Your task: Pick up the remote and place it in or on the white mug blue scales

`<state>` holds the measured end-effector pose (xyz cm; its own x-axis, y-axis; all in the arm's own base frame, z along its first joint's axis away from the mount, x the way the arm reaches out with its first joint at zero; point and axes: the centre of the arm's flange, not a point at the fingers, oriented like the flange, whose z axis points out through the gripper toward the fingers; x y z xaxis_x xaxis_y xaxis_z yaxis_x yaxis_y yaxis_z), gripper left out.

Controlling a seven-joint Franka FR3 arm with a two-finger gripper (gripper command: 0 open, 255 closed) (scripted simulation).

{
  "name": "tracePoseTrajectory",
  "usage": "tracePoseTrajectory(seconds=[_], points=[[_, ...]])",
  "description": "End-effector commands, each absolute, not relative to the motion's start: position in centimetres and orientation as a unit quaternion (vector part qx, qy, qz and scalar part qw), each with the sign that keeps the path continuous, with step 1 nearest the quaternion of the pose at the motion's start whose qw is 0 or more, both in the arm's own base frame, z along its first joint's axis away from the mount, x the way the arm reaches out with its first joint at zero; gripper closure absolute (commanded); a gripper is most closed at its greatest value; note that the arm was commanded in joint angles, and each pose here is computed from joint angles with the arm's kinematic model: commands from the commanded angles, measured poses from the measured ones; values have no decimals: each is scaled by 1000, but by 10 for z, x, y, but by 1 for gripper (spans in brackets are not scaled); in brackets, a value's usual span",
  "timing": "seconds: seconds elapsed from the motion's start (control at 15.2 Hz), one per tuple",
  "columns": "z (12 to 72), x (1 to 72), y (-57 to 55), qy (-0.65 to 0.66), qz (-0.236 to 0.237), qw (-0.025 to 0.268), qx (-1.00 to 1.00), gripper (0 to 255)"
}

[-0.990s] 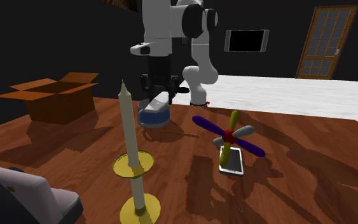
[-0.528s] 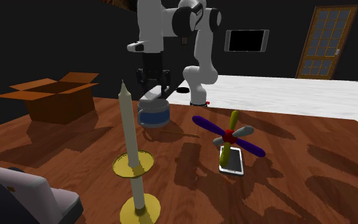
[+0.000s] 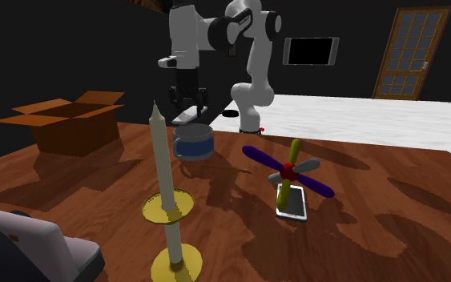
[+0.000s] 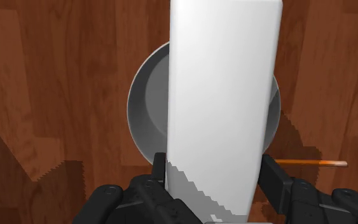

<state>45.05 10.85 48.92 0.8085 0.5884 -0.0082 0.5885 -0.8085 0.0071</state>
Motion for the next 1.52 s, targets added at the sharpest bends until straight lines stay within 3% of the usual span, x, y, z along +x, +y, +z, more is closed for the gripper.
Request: tracePoseTrajectory(seconds=[0.0, 0.66, 1.12, 1.19, 1.45], points=[[480, 450, 105, 310, -3, 5, 951, 255], [429, 450, 105, 310, -3, 5, 951, 255], [429, 450, 105, 310, -3, 5, 951, 255], [429, 450, 105, 310, -3, 5, 951, 0], [429, 450, 105, 310, -3, 5, 951, 0]])
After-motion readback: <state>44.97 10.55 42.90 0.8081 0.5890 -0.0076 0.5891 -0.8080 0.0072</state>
